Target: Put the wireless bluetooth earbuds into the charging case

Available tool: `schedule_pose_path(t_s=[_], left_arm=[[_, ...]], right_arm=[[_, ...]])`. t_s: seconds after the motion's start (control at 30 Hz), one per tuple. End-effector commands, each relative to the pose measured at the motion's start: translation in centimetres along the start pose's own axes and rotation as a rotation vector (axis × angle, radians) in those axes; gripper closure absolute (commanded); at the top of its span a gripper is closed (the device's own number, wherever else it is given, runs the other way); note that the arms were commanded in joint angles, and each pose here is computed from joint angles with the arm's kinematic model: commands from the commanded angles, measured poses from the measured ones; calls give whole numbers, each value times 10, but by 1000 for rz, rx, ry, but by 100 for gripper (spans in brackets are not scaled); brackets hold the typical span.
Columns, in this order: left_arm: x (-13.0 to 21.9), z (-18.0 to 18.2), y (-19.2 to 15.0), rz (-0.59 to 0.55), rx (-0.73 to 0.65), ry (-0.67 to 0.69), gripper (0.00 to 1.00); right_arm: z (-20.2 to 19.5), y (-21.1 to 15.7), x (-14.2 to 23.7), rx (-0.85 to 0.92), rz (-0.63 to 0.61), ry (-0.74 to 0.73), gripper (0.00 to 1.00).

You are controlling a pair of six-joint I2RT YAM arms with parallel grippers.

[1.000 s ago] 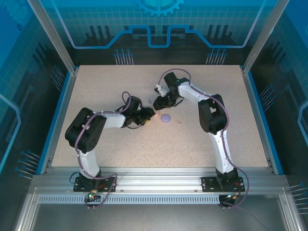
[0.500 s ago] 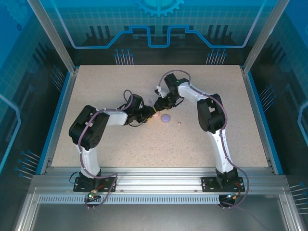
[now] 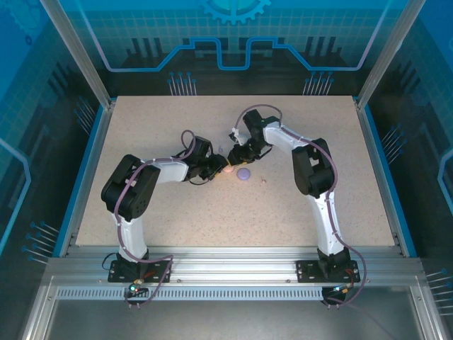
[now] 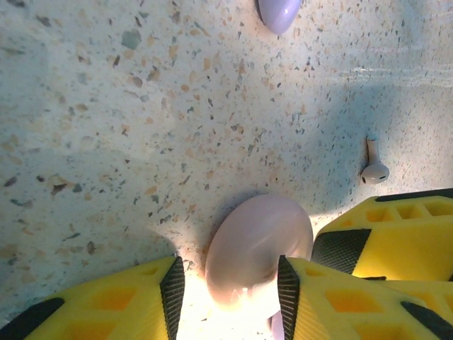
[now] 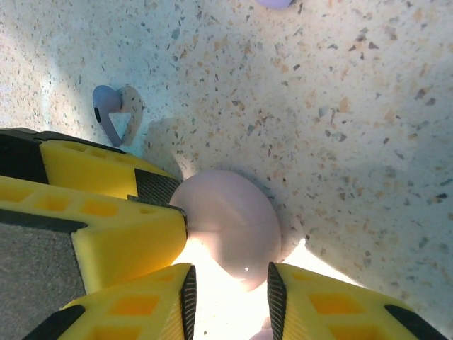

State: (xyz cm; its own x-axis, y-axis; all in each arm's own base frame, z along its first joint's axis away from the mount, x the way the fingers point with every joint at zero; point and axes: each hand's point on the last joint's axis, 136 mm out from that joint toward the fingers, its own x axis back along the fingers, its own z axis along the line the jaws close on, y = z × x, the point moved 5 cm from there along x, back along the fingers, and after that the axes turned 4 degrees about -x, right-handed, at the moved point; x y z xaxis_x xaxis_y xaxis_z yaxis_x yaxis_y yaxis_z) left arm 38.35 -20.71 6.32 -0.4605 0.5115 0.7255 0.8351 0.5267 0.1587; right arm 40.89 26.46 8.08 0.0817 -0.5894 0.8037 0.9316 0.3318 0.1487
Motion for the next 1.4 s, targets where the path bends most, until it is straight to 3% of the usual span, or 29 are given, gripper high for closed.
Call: schedule_pose_path(t_s=[0.0, 0.27, 0.5, 0.93, 1.37], left_arm=[[6, -2, 3, -9, -29, 28, 57], [20, -12, 1, -10, -51, -57, 51], [14, -12, -6, 28, -20, -120, 52], [2, 1, -13, 49, 24, -110, 52], [-8, 2, -12, 52, 38, -132, 57]], right_arm=[[13, 1, 16, -16, -30, 25, 65], [7, 11, 23, -52, -58, 26, 67], [4, 14, 17, -55, -39, 34, 71], [-13, 13, -9, -98, 21, 39, 73], [-14, 1, -20, -124, 57, 78, 83]])
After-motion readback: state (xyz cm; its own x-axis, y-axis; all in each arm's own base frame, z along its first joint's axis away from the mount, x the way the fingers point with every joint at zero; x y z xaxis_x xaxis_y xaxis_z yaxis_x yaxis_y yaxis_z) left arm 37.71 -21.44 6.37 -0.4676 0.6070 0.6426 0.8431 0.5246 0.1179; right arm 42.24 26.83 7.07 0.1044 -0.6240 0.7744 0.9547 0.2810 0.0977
